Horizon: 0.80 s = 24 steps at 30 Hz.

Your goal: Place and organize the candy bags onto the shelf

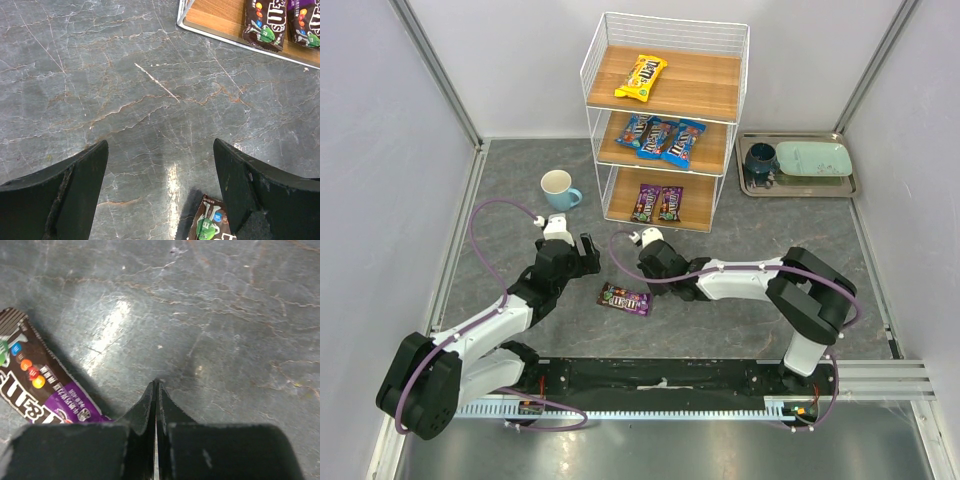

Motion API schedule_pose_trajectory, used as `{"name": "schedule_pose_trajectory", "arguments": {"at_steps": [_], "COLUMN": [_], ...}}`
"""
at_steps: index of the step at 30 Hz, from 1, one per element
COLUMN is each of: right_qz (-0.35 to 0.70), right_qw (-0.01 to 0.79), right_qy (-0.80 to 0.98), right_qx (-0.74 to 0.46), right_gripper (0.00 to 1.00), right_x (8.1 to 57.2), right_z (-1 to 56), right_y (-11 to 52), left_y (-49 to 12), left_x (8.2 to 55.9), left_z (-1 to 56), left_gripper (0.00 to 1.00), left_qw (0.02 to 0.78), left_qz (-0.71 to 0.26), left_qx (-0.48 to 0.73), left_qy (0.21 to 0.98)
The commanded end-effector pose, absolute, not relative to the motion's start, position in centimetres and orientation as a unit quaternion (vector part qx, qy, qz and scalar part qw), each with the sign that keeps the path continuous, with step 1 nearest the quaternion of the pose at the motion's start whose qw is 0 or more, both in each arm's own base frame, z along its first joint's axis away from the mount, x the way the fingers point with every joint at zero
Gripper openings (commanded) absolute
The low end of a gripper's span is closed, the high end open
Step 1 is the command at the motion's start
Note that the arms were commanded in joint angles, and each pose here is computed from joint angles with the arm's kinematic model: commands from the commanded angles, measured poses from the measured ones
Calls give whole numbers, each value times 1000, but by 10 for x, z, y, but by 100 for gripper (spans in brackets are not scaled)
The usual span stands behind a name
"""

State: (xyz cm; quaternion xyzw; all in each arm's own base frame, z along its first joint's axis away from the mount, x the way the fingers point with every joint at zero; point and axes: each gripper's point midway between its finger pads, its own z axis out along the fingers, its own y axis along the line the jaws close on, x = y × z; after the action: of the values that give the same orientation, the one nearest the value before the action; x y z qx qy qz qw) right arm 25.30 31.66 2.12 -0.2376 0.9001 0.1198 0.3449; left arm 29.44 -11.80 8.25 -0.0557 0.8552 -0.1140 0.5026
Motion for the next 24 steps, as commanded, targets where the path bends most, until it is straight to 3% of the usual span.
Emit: {"name": "schedule_pose_trajectory", "arguments": {"at_steps": [1,9,24], "right_qz": [175,230,298], "right_qw": [336,285,263], "right_qy": [883,882,858], "right_qx": [-276,-299,-325], "right_gripper": [0,0,0], "right_x": [249,213,164], "right_z": [35,30,46], "right_y": [345,343,366], "left_y": [-118,-119,-119], "left_x": [301,301,301], "left_z": [90,90,90], "left_gripper": [92,92,92], "left_qw": [518,518,517], "left_qz": [-122,-124,-123], "left_qx": [-70,-71,-69], "left_qy": [844,844,844]}}
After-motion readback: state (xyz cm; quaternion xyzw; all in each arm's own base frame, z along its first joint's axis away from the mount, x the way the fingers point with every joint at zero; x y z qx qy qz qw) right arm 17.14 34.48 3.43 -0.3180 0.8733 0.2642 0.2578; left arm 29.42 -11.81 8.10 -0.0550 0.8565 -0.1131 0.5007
